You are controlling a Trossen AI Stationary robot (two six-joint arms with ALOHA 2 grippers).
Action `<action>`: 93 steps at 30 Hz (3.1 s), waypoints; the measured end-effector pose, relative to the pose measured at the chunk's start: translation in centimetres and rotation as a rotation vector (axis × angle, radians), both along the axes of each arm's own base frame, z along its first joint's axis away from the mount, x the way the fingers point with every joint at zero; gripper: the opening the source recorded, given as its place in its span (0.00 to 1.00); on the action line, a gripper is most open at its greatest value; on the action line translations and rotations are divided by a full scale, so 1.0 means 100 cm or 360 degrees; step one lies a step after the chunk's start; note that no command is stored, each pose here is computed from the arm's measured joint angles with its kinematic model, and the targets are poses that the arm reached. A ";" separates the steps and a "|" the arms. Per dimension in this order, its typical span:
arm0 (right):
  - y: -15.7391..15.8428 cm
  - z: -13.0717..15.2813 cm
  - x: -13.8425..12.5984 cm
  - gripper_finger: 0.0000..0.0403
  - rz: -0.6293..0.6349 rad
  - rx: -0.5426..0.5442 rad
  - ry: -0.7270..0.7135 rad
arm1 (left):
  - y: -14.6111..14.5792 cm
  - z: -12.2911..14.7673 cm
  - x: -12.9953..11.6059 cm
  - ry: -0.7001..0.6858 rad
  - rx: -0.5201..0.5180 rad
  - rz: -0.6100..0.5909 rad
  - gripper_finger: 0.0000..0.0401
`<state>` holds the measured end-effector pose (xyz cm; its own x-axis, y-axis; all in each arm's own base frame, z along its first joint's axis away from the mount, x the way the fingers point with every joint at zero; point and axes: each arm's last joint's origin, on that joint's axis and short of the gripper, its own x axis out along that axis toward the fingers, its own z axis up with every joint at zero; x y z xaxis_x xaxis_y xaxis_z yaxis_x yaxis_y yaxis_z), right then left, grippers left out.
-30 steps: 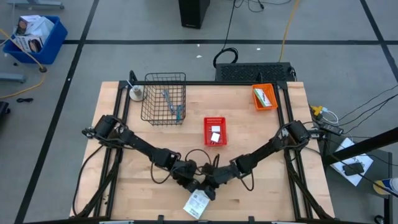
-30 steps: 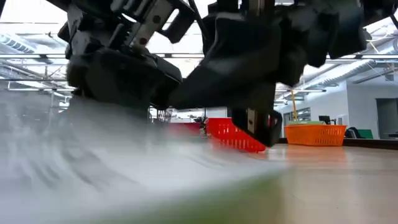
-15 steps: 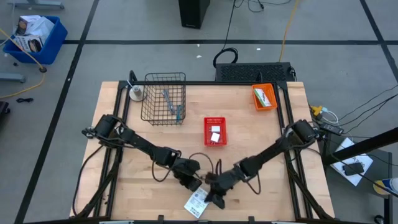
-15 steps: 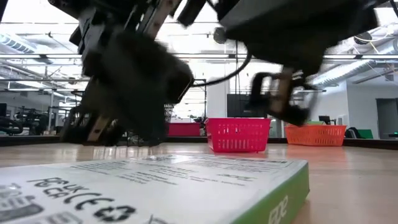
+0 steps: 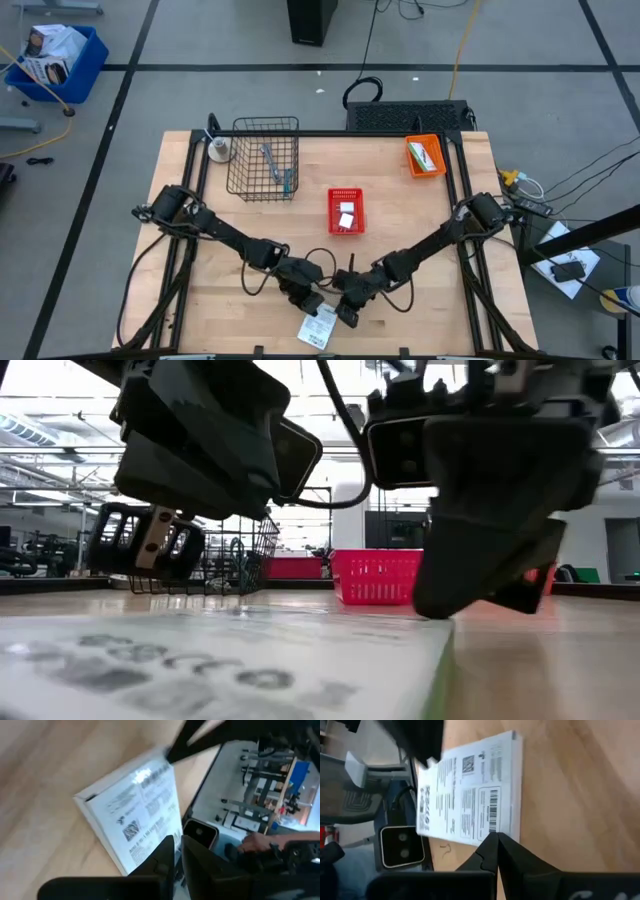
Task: Pick and place items into bin
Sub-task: Put the white card reader box into the orange bin
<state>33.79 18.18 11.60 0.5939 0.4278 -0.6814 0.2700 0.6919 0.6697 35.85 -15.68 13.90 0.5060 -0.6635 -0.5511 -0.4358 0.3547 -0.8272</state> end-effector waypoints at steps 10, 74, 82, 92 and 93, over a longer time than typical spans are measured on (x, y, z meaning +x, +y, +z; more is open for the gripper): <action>-0.024 -0.010 -0.002 0.00 -0.0059 -0.0114 0.0254 | -0.001 0.000 0.000 -0.0002 0.0001 -0.0008 0.09; -0.051 -0.001 -0.028 0.00 -0.0657 0.0222 0.0460 | 0.070 -0.006 0.002 0.0073 0.0599 0.0140 0.01; -0.055 0.000 -0.022 0.00 -0.0714 0.0224 0.0345 | 0.066 -0.027 0.007 0.0121 0.0447 0.0083 0.01; -0.048 0.007 -0.017 0.00 -0.0657 0.0271 0.0156 | 0.065 -0.028 0.006 0.0137 0.0414 0.0033 0.02; -0.046 0.010 -0.016 0.00 -0.0639 0.0295 0.0119 | 0.065 -0.028 0.006 0.0139 0.0415 0.0034 0.02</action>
<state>32.23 13.62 12.58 0.6897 0.2925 -0.6624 0.5452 0.3922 0.7409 36.46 -9.20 11.08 0.4616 -0.4834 -0.7438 -0.5110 0.5405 -0.6684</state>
